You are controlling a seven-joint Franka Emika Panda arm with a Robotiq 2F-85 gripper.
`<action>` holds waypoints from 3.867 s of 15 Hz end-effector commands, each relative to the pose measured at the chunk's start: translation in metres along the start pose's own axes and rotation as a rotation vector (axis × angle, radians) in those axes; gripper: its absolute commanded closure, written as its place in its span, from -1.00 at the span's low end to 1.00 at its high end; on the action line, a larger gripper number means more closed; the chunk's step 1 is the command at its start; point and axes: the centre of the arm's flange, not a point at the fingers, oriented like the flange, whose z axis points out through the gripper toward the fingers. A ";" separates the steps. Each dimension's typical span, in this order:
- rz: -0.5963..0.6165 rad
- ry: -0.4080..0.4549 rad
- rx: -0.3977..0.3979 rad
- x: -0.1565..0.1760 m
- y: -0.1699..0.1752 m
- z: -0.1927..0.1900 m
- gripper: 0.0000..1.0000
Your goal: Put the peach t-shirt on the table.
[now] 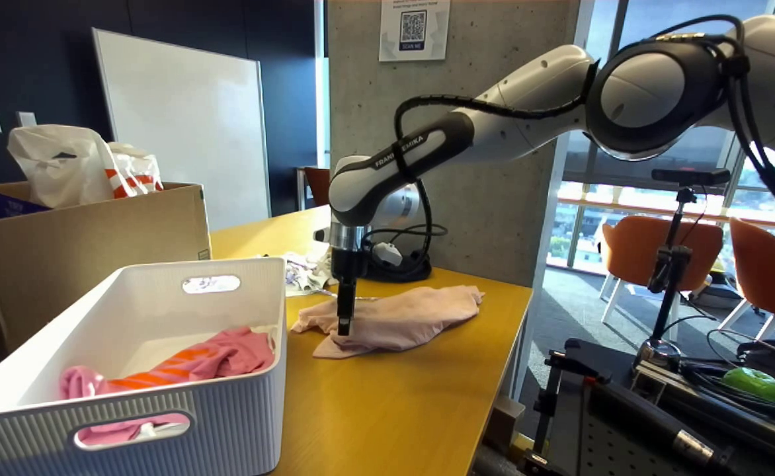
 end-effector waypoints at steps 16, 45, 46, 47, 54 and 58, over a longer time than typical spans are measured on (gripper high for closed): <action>-0.095 -0.070 -0.069 0.053 -0.058 -0.005 0.97; 0.485 0.265 -0.318 -0.226 -0.084 -0.169 0.97; 0.515 0.266 -0.309 -0.247 -0.068 -0.173 0.97; 0.542 0.268 -0.293 -0.267 -0.047 -0.175 0.97; 0.643 0.253 -0.232 -0.336 0.062 -0.165 0.97; 0.609 0.212 -0.186 -0.302 0.093 -0.132 0.97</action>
